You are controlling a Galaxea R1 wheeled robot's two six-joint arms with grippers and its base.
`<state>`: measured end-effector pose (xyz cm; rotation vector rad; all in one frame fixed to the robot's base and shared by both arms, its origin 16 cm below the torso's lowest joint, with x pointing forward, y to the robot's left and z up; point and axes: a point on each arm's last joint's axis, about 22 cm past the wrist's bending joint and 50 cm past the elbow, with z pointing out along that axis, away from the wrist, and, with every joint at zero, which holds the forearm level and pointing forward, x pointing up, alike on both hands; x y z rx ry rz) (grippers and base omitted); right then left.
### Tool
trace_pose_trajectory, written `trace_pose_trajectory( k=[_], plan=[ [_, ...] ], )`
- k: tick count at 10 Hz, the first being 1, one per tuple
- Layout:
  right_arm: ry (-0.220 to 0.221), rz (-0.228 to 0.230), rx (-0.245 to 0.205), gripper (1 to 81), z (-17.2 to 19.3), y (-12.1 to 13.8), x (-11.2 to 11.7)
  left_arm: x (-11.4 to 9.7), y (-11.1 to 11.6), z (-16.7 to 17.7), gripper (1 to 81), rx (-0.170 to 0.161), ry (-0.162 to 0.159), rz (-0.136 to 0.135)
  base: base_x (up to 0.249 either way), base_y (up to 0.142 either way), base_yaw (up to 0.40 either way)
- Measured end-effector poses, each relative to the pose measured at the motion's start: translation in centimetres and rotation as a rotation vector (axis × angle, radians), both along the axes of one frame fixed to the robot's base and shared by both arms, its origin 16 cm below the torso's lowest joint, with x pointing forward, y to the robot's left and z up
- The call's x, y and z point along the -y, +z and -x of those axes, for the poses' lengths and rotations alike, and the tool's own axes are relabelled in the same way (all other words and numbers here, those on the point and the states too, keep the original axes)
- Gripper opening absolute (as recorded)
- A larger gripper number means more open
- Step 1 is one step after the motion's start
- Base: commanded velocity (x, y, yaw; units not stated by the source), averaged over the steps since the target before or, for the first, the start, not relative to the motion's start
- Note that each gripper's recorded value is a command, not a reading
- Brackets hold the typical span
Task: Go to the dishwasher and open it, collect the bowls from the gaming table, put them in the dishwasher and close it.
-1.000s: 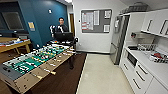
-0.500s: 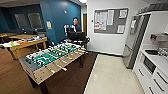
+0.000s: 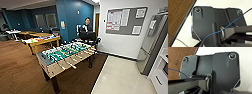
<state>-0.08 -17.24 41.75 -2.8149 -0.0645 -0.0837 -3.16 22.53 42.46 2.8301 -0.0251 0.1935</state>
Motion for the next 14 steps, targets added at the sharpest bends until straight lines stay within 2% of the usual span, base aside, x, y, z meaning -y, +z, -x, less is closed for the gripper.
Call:
trace_pose_trajectory(
  k=[5,14],
  plan=[
    [0.003,-0.010,0.001,81.1,-0.01,0.08,-0.84,-0.15,-0.03,0.05,81.1,-0.001,0.000,-0.003,0.000,0.000,0.339],
    [0.019,-0.009,0.000,81.1,0.26,0.08,-0.96,-0.40,-0.07,-0.19,81.1,0.004,-0.001,-0.009,0.000,0.000,0.323]
  ],
)
